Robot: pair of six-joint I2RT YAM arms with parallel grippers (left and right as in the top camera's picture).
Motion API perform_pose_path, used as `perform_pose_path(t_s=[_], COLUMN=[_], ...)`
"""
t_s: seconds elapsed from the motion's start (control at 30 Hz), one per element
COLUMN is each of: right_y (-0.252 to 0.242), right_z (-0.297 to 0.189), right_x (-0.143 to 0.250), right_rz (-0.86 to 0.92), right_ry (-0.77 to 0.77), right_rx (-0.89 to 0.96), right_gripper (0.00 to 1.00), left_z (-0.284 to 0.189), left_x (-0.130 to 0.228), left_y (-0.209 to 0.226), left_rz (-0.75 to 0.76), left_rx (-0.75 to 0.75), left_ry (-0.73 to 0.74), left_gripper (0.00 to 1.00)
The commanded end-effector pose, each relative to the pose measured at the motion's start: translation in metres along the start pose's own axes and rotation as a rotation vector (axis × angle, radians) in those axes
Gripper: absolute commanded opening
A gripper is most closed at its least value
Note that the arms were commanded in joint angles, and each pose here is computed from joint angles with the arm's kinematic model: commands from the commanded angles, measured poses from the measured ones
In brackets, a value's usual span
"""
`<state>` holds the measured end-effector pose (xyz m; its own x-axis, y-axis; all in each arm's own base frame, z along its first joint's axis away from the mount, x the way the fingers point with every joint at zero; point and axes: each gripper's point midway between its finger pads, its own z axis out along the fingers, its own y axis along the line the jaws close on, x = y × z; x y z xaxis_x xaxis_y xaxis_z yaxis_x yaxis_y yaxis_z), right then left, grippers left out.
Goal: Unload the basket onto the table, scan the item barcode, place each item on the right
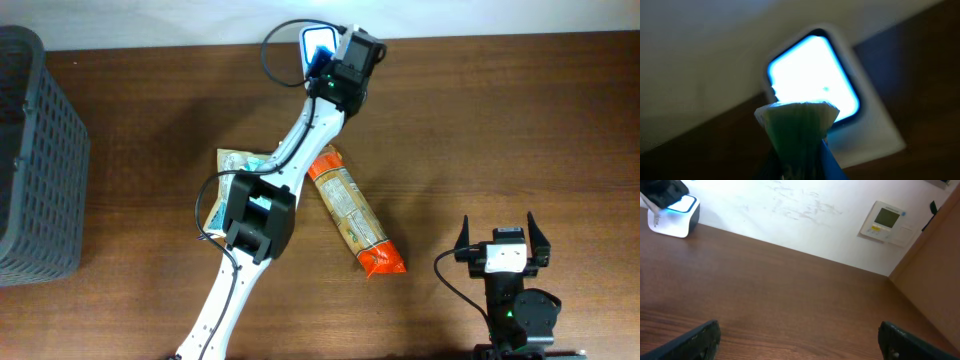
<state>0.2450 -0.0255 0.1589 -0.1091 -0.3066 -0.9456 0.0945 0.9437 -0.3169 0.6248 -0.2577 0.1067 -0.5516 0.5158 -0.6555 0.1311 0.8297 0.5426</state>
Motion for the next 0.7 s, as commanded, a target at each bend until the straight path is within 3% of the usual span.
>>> perform_pose_path(t_s=[0.0,0.03,0.13,0.27,0.43,0.53,0.57,0.6,0.63,0.67], right_y=[-0.002,-0.002,-0.002,-0.002,-0.002,-0.002,-0.002,-0.002,-0.002,-0.002], right_z=[0.0,0.0,0.0,0.0,0.0,0.0,0.0,0.0,0.0,0.0], right_x=[0.004,0.004,0.004,0.004,0.004,0.004,0.004,0.004,0.004,0.004], right_rz=[-0.004,-0.004,-0.004,-0.004,-0.004,-0.004,-0.004,-0.004,-0.004,-0.004], right_ry=[0.012,0.012,0.012,0.012,0.012,0.012,0.012,0.012,0.012,0.012], right_rx=[0.016,0.016,0.016,0.016,0.016,0.016,0.016,0.016,0.016,0.016], right_gripper=[0.99,0.99,0.99,0.99,0.99,0.99,0.99,0.99,0.99,0.99], left_z=[-0.057,-0.08,-0.119,-0.213,-0.249,-0.28,-0.288,-0.298,-0.305,-0.306], left_x=[-0.044,-0.045,-0.044,-0.033,-0.005,-0.005,-0.004,-0.005,-0.007,-0.009], left_y=[-0.031,-0.053,-0.081,-0.127,-0.169,-0.192,-0.196,-0.197,-0.197,-0.195], left_rz=[-0.092,-0.076,-0.06,-0.069,-0.09,-0.052,-0.044,-0.043,-0.044,-0.048], left_rx=[0.367,0.552,0.823,1.43,1.534,1.594,1.617,1.668,1.705,1.722], left_ry=[-0.088,-0.083,-0.071,-0.04,0.136,0.133,0.133,0.132,0.123,0.115], left_gripper=[0.0,0.0,0.0,0.0,0.03,0.26,0.39,0.82,0.99,0.99])
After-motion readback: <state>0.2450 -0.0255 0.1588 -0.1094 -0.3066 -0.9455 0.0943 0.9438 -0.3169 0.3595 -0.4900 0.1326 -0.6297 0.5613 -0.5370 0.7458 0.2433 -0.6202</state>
